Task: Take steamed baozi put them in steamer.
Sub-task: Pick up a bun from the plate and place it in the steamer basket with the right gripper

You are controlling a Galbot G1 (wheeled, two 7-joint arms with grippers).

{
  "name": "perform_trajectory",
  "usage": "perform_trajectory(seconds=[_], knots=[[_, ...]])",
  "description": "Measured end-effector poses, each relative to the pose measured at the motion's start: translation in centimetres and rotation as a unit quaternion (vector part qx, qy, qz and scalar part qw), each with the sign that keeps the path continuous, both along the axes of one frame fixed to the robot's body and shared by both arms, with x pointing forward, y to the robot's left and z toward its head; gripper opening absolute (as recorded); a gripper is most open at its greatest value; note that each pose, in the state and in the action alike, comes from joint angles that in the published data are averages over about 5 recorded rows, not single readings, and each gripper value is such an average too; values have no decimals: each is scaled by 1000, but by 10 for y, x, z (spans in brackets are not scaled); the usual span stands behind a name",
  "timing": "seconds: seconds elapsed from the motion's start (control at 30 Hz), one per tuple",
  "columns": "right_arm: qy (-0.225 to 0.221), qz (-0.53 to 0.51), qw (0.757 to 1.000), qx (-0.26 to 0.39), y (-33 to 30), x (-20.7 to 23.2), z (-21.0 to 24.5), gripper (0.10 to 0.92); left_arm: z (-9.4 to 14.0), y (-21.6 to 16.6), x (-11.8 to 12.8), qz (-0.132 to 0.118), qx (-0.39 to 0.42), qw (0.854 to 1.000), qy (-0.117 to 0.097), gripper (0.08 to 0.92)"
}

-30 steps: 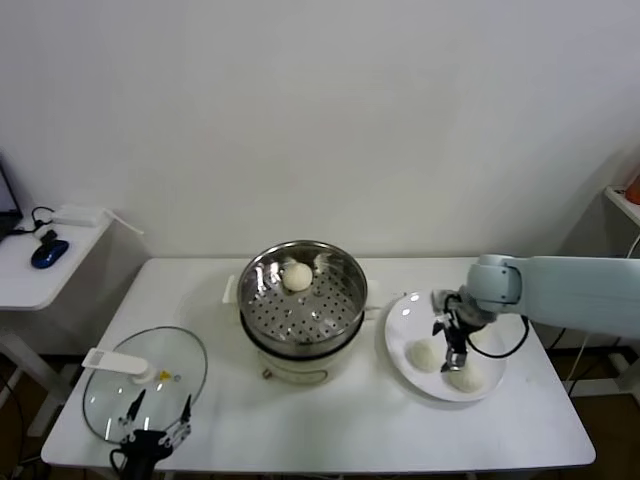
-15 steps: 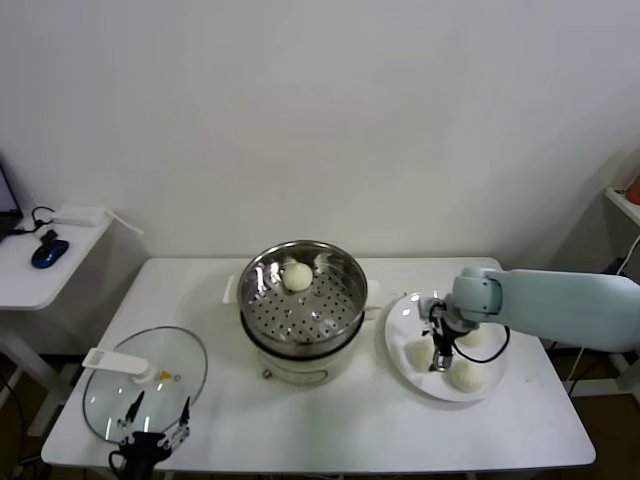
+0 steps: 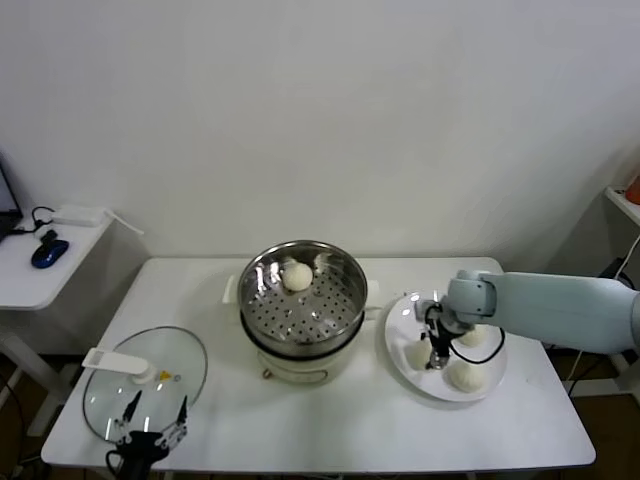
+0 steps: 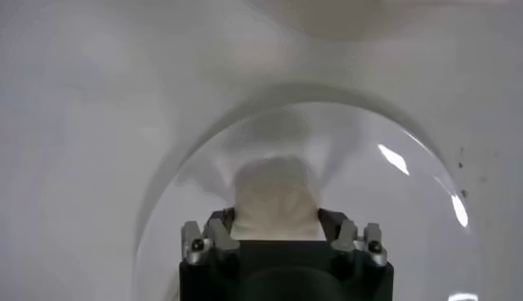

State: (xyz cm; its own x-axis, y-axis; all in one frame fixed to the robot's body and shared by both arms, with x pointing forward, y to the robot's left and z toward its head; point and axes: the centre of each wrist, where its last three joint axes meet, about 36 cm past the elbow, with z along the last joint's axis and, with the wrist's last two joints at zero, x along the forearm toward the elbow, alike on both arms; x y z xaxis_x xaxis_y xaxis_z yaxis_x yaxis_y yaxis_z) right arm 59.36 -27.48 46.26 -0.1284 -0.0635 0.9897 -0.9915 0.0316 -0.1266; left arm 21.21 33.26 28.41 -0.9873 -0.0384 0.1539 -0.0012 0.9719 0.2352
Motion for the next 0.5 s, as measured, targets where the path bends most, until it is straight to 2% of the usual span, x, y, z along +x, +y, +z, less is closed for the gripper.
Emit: perform_trajectory(seconds=[0.1, 0.23, 0.5], knots=[[2, 1, 1000, -1, 0, 1, 6, 577, 0, 0, 0, 0, 0, 1000, 0, 823], [1, 8, 1000, 0, 3, 4, 25, 571, 0, 1, 0, 1, 1, 1000, -1, 823], [-11, 31, 999, 7, 18, 14, 108, 578, 2, 1, 2, -3, 3, 1000, -3, 823]])
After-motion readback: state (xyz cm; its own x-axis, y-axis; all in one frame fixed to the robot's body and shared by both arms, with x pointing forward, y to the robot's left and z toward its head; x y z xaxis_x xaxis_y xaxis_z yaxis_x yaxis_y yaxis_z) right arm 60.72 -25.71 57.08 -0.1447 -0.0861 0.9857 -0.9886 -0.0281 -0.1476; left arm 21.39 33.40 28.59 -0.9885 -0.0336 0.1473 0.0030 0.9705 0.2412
